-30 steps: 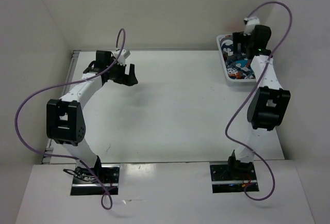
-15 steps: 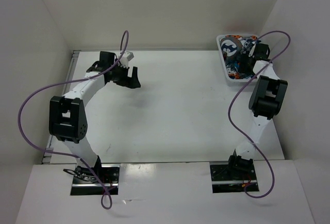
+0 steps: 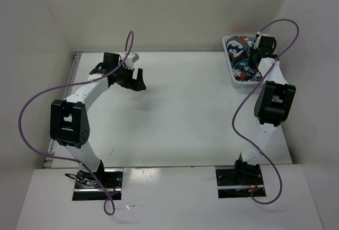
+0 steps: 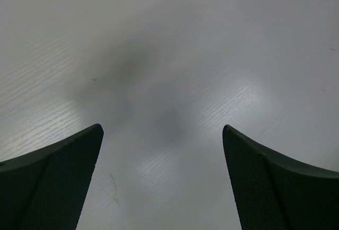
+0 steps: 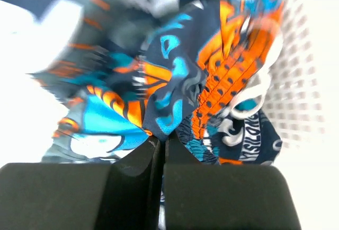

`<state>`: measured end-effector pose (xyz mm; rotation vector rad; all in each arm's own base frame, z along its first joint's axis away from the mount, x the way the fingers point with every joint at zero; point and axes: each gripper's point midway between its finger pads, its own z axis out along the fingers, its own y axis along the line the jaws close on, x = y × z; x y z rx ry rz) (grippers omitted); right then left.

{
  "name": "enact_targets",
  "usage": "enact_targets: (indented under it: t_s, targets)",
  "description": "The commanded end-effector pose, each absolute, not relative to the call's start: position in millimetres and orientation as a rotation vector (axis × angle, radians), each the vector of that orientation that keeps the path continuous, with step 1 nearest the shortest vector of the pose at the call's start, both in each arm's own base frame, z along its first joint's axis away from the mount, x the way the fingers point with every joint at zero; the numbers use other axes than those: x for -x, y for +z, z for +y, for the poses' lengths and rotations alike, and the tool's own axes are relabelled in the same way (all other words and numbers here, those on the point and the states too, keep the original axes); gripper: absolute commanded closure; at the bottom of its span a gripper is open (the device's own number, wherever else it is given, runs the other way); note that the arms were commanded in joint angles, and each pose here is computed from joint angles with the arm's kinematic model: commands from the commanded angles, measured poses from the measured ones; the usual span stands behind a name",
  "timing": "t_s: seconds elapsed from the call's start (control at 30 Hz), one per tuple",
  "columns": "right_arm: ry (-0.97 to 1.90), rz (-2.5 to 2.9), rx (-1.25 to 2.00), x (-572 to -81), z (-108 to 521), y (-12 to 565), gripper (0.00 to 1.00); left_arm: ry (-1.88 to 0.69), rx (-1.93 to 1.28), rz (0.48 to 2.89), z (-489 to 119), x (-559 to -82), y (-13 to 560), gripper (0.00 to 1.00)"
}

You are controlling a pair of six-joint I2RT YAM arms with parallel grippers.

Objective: Fold and stack the shorts
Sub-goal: Grab the shorts from the pile, then move the shorts to the center of the board

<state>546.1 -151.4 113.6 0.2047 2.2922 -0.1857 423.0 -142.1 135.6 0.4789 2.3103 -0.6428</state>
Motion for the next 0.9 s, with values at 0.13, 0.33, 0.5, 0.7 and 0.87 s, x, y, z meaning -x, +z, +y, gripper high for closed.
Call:
enact_targets:
  t_s: [0.13, 0.33, 0.5, 0.7, 0.87]
  targets:
    - [-0.283, 1.686, -0.177, -537.3, -117.1, 390.8, 1.0, -0.507, -0.467, 2.142, -129.1, -420.9, 189.6, 0.0]
    - [-0.288, 1.379, -0.13, -493.6, -86.7, 527.2, 1.0, -0.444, -0.451, 2.048, -119.6, -402.0, 217.3, 0.0]
    - [-0.169, 1.165, -0.009, -456.6, -14.6, 619.1, 1.0, -0.384, -0.414, 1.972, -103.8, -388.2, 240.1, 0.0]
    - [0.1, 1.067, 0.217, -416.8, 110.9, 659.9, 1.0, -0.306, -0.332, 1.881, -67.8, -376.9, 268.1, 0.0]
    - [0.355, 1.131, 0.336, -415.9, 195.4, 637.8, 1.0, -0.235, -0.268, 1.854, -43.7, -370.4, 279.0, 0.0]
